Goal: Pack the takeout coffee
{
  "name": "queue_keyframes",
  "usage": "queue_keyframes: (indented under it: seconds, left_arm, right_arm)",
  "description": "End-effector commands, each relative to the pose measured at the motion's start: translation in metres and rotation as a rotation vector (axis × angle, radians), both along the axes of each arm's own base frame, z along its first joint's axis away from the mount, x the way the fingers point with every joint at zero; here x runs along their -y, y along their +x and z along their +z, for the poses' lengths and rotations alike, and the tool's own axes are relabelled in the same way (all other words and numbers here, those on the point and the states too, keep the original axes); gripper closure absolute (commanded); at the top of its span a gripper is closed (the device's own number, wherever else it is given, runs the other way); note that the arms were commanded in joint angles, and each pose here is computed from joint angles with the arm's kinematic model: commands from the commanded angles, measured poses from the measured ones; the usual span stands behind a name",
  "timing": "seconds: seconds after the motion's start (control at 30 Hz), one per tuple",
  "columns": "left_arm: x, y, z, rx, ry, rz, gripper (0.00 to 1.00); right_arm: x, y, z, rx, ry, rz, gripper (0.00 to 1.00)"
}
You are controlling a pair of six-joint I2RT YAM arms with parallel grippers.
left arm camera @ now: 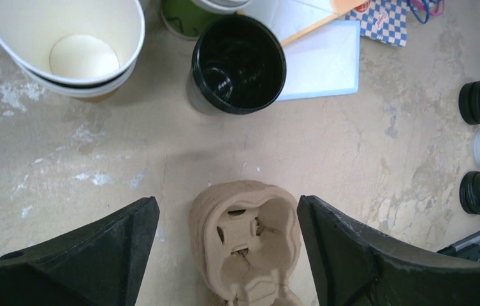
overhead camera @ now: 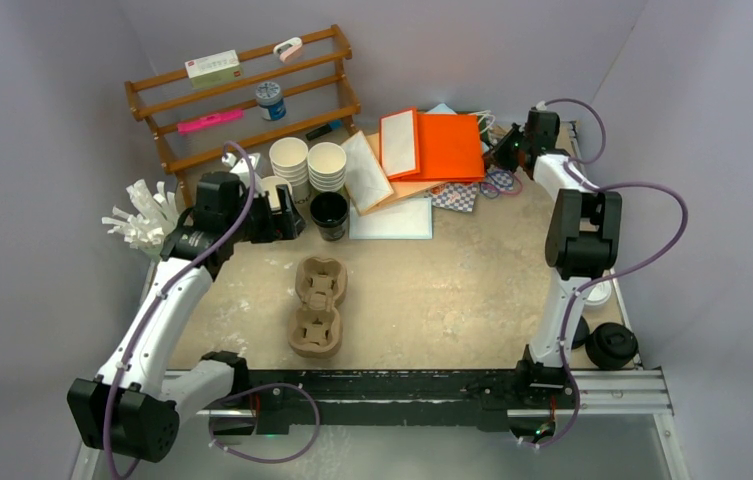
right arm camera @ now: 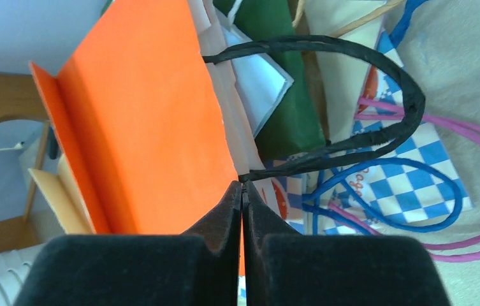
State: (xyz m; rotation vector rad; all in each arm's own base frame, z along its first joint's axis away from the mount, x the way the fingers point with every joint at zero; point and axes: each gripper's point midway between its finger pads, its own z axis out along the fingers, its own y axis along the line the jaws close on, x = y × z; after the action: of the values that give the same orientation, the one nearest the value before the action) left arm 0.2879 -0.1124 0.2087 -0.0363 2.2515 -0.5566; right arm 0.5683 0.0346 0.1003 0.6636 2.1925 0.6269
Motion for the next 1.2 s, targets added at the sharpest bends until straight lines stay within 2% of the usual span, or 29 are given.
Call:
queue_keyframes:
  seconds: [0.0,0.27,0.37,0.4,0.47,0.5,0.57,0.73,1.1,1.17]
  left_arm:
    - [0.01,0.014,0.033,0.079,-0.022,-0.049,0.16]
    - [0.02,0.023,0.048,0.109,-0.051,-0.09,0.16]
    - [0.021,0.021,0.051,0.12,-0.05,-0.103,0.16]
    - [0.022,0.02,0.052,0.122,-0.05,-0.106,0.16]
    - [0.023,0.017,0.052,0.125,-0.052,-0.114,0.16]
    - [0.023,0.016,0.053,0.126,-0.051,-0.117,0.16]
    - [0.023,0.013,0.052,0.129,-0.047,-0.119,0.16]
    - [0.022,0.011,0.053,0.141,-0.036,-0.127,0.16]
    - [0.023,-0.001,0.046,0.128,-0.021,-0.146,0.16]
    - [0.024,-0.002,0.045,0.126,-0.021,-0.152,0.16]
  right_arm:
    - [-0.009,0.006,0.074,0.133,0.064,0.018,1.0]
    - [0.008,0.006,0.136,0.222,0.021,-0.04,1.0]
    - [0.028,0.007,0.155,0.245,-0.043,-0.112,1.0]
    - [0.031,0.008,0.162,0.259,-0.055,-0.113,0.97]
    - [0.026,0.013,0.173,0.289,-0.07,-0.067,0.64]
    - [0.016,0.015,0.169,0.279,-0.061,-0.026,0.54]
    - [-0.015,0.012,0.16,0.252,-0.054,0.049,0.46]
    - [-0.1,0.003,0.131,0.211,-0.18,0.213,0.27]
    - [-0.161,0.016,0.049,0.064,-0.09,0.299,0.31]
    - [-0.17,0.016,0.039,0.039,-0.064,0.33,0.37]
